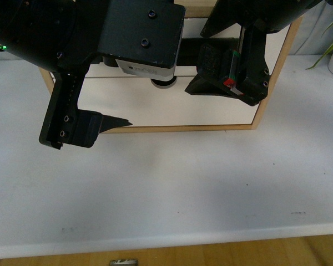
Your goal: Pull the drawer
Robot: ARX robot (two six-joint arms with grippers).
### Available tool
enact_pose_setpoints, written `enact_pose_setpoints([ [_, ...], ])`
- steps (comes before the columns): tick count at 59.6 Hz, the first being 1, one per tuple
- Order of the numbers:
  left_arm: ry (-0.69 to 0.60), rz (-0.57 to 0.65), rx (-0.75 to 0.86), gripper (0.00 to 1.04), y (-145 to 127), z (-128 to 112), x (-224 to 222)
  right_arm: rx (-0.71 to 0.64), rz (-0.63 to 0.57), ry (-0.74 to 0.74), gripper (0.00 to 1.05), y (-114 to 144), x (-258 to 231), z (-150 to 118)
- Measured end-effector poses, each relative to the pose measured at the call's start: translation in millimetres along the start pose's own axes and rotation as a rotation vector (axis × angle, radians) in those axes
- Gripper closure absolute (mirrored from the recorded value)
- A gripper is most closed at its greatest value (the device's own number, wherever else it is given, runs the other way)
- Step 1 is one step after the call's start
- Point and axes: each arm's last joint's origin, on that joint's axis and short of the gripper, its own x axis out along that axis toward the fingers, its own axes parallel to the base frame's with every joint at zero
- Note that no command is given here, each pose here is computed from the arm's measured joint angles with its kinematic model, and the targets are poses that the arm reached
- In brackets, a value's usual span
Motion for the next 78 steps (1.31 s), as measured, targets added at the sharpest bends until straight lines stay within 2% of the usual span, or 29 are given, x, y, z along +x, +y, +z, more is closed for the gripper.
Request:
enact_pose_setpoints([
  [38, 0.034, -0.013, 0.014, 0.06, 0.0, 0.2, 3.2, 0.016, 0.051, 0.023, 0.09, -0.4, 12.6, -1.1],
  [56, 0.050, -0.041, 0.024, 0.06, -2.1, -1.8, 5.2, 0.073, 0.112, 0.027, 0.09, 1.4, 17.7, -9.2],
  [78, 0.060, -0.052, 0.018, 0.06, -1.9, -4.5, 4.4, 0.107, 0.111, 0.025, 0.09, -2.9, 17.1, -16.3],
])
